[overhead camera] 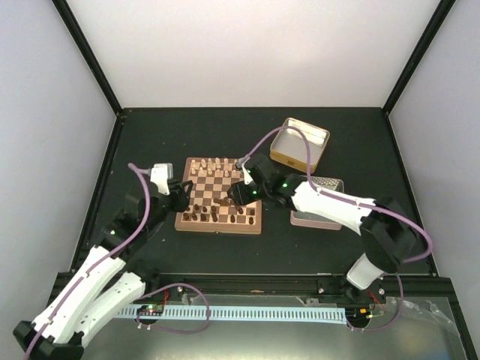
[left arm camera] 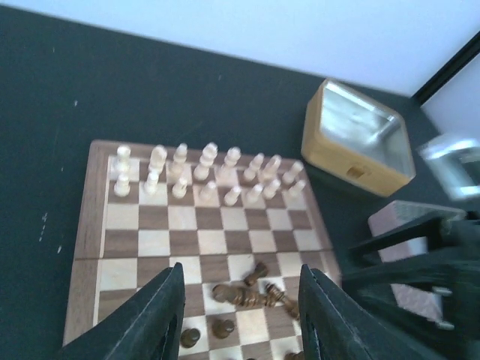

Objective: Set up the chess pieces on the board
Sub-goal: Pick up the chess piece from the chessboard.

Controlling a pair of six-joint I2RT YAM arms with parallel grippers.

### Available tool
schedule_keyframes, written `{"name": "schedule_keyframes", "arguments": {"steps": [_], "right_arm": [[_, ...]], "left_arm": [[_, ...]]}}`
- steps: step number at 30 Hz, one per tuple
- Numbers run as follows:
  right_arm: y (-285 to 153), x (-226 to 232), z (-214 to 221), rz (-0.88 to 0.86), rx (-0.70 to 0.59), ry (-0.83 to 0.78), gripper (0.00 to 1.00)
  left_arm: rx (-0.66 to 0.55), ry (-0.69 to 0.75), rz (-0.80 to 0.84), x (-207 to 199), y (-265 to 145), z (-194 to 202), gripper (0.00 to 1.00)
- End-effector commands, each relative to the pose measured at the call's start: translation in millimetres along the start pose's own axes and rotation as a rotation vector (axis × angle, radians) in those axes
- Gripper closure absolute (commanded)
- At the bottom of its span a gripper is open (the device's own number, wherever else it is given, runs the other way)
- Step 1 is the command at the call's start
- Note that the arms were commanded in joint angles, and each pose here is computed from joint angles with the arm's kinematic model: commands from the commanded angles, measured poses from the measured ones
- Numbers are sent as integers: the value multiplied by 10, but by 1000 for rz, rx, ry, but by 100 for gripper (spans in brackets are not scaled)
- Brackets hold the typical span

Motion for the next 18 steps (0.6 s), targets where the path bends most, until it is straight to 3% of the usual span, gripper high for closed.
{"name": "schedule_keyframes", "arguments": {"steps": [1, 9, 18], "right_arm": [[181, -127, 136, 84, 168, -10, 48], [507, -194, 124, 142, 285, -44, 52], [828, -216, 230, 133, 374, -79, 52]], "left_arm": [[-67, 12, 100, -205, -303, -191, 54], [-142, 15, 113, -179, -526, -273, 47], [-142, 6, 119, -166, -509, -251, 44]]}}
Point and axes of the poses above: each gripper's point midway between its finger pads, its own y axis out along the fingers, its own x axis along the line the jaws close on, z = x × y, the point moved 3 cm from there along -y, back along the fingers, and after that the axes turned 15 degrees about -y, right-handed, at the moved point
